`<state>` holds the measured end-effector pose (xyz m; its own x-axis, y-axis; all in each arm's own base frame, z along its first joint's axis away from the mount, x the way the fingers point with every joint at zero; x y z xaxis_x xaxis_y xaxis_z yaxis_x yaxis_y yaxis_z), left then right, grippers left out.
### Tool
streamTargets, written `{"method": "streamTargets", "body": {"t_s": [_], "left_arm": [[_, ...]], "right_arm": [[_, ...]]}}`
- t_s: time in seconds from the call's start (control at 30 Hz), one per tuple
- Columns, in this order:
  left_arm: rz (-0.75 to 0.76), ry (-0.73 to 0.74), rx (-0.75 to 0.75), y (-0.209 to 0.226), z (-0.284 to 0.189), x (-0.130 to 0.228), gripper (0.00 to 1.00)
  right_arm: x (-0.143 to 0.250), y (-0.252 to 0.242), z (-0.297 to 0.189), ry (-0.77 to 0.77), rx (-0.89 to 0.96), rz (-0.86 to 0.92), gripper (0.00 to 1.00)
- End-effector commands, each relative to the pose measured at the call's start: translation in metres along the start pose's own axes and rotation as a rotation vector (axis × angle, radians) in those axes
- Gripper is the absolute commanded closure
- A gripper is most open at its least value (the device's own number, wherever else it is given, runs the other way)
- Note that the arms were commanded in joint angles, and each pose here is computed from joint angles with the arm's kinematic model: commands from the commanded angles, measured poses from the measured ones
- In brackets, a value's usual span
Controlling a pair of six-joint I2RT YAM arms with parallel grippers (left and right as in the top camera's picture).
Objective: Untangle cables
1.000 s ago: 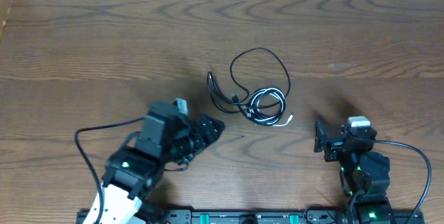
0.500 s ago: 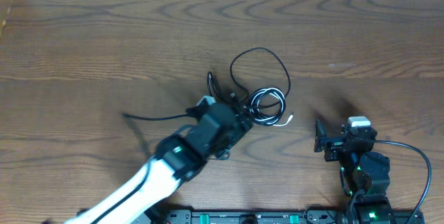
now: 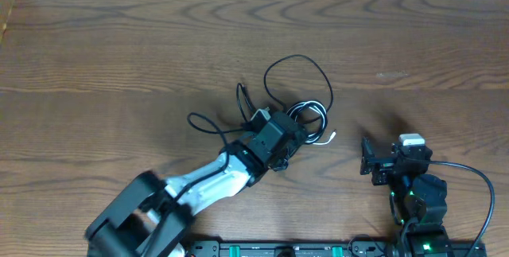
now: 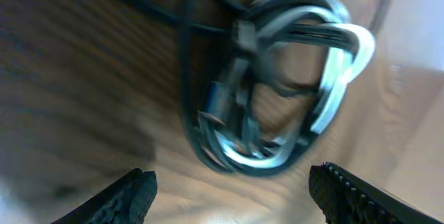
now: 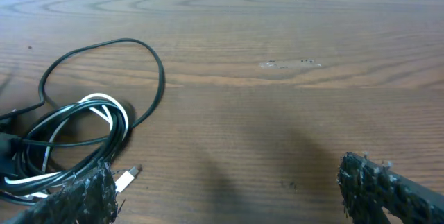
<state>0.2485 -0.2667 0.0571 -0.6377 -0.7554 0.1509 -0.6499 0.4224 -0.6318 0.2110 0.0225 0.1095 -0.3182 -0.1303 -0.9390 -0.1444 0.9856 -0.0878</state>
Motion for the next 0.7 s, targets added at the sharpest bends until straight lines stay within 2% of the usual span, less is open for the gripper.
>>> {"method": "streamTargets", "body": {"t_s": [0.0, 0.07, 0.23, 0.43, 0.67], "left_arm": [[-0.007, -0.039, -0.034, 0.01, 0.016, -0.006, 0.24], [-0.006, -0.067, -0.035, 0.013, 0.021, -0.011, 0.24], [0.002, -0.094, -0.007, 0.008, 0.025, -0.014, 0.46], [0.079, -0.127, -0.007, 0.008, 0.024, -0.019, 0.54], [0.338, -0.153, -0.049, 0.013, 0.024, -0.023, 0.91]], "right_arm": [[0.002, -0.002, 0.0, 0.007, 0.011, -0.014, 0.01], [0.002, -0.002, 0.0, 0.007, 0.011, -0.014, 0.01], [0.002, -0.002, 0.0, 0.007, 0.01, -0.014, 0.01], [0.002, -0.002, 0.0, 0.007, 0.01, -0.014, 0.01], [0.002, -0.002, 0.0, 0.007, 0.011, -0.014, 0.01]]}}
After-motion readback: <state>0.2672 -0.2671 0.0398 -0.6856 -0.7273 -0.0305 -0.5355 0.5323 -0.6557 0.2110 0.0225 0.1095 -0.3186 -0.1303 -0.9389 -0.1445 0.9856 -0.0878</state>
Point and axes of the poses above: each gripper's point midway between its finger pads, its own z axis out along the fingers, its own y axis along the line the jaws close on, x = y × z, the point moved 4 cm from there along -z, back along the fingers, and after that the axes turned 8 degrees about -z, right-handed, at the moved point
